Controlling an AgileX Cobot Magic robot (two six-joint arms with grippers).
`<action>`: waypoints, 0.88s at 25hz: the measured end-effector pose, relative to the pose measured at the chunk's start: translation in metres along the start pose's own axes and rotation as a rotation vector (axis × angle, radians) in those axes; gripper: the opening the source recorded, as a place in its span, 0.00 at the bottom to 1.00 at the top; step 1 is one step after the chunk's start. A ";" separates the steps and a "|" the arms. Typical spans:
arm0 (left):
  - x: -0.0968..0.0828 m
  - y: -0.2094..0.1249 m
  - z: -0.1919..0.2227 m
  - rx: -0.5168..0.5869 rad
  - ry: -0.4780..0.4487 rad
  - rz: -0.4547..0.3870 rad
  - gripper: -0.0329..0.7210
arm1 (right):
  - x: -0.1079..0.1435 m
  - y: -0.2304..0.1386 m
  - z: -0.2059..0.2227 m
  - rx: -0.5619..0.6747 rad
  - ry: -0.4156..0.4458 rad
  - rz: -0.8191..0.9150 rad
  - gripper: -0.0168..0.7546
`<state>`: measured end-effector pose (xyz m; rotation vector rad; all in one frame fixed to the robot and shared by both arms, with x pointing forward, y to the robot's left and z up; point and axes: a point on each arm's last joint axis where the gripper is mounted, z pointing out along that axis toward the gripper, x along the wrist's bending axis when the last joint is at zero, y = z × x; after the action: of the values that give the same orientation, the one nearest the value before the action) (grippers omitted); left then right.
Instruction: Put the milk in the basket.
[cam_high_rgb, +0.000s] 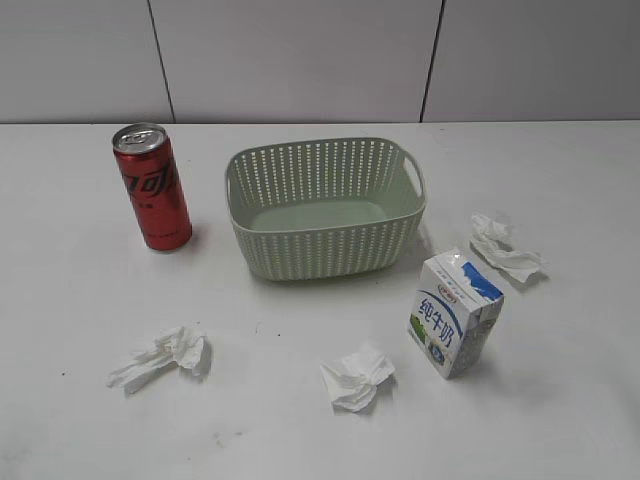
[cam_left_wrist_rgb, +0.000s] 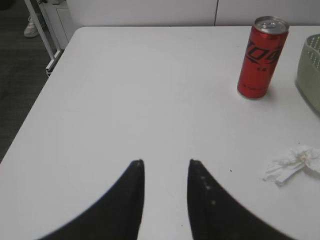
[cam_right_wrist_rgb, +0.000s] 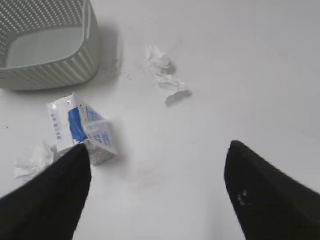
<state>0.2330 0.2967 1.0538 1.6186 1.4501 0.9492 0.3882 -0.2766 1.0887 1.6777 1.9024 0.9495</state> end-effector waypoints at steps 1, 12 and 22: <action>0.000 0.000 0.000 0.000 0.000 0.000 0.34 | 0.000 0.007 0.007 0.032 0.021 0.004 0.86; 0.000 0.000 0.000 0.000 0.000 0.000 0.34 | 0.041 0.042 0.069 0.320 0.189 -0.126 0.84; 0.000 0.000 0.000 0.000 0.000 0.000 0.34 | 0.116 0.029 0.123 0.498 0.123 -0.368 0.83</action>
<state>0.2330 0.2967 1.0538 1.6186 1.4501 0.9492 0.4751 -0.1364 1.0411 1.4469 2.5730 0.4653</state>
